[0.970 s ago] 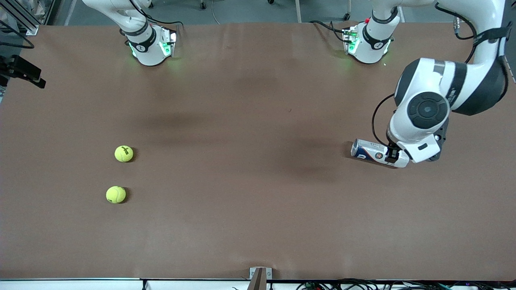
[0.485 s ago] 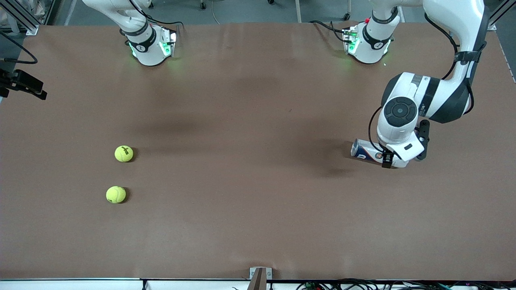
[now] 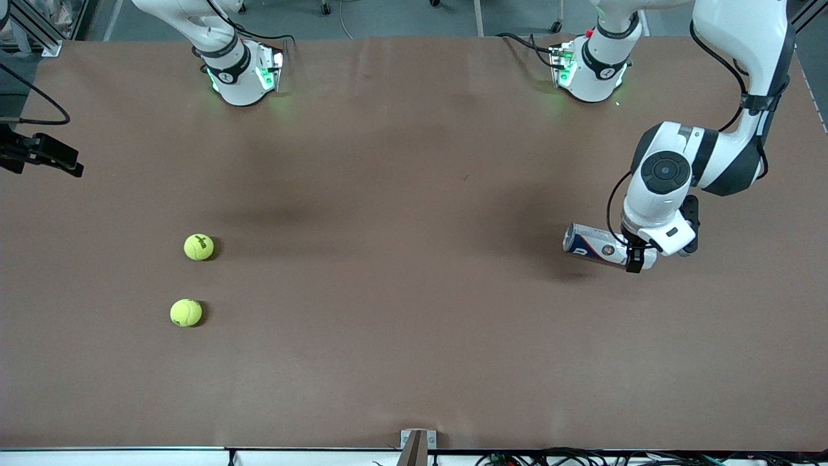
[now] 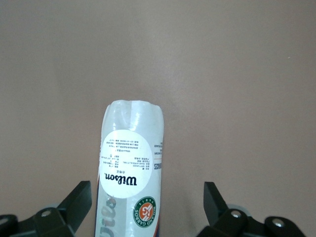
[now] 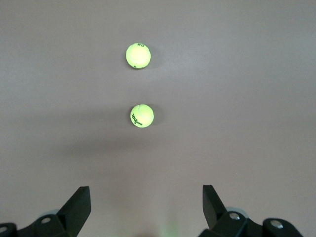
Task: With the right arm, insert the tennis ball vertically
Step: 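Grasp the can with the left gripper while the right gripper reaches out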
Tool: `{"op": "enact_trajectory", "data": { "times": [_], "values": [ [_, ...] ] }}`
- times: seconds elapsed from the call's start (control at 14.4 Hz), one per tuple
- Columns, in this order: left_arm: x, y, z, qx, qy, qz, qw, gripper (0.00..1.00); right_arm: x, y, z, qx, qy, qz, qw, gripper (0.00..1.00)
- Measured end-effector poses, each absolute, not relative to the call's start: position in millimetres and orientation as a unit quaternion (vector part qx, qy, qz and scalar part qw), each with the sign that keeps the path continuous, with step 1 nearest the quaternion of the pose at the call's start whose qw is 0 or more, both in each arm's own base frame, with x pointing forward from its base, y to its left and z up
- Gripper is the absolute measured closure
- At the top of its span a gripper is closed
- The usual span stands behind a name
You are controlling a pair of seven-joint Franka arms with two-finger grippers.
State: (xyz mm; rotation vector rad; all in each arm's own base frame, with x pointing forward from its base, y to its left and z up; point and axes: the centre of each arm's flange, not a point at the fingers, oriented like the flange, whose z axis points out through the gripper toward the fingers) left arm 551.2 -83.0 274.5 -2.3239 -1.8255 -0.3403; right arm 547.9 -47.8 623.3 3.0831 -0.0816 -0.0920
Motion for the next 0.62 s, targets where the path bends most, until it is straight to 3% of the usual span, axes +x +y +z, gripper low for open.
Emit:
{"op": "enact_trajectory", "data": {
  "times": [0.28,0.62],
  "values": [
    [545,-81,256,-0.777,-0.610,-0.131,0.085,0.00,562,-55,608,0.999,-0.032,-0.025,0.029,0.00],
    [537,-70,235,-0.779,-0.606,-0.134,0.093,0.00,603,-68,544,0.998,-0.037,-0.032,0.032,0.00]
  ]
}}
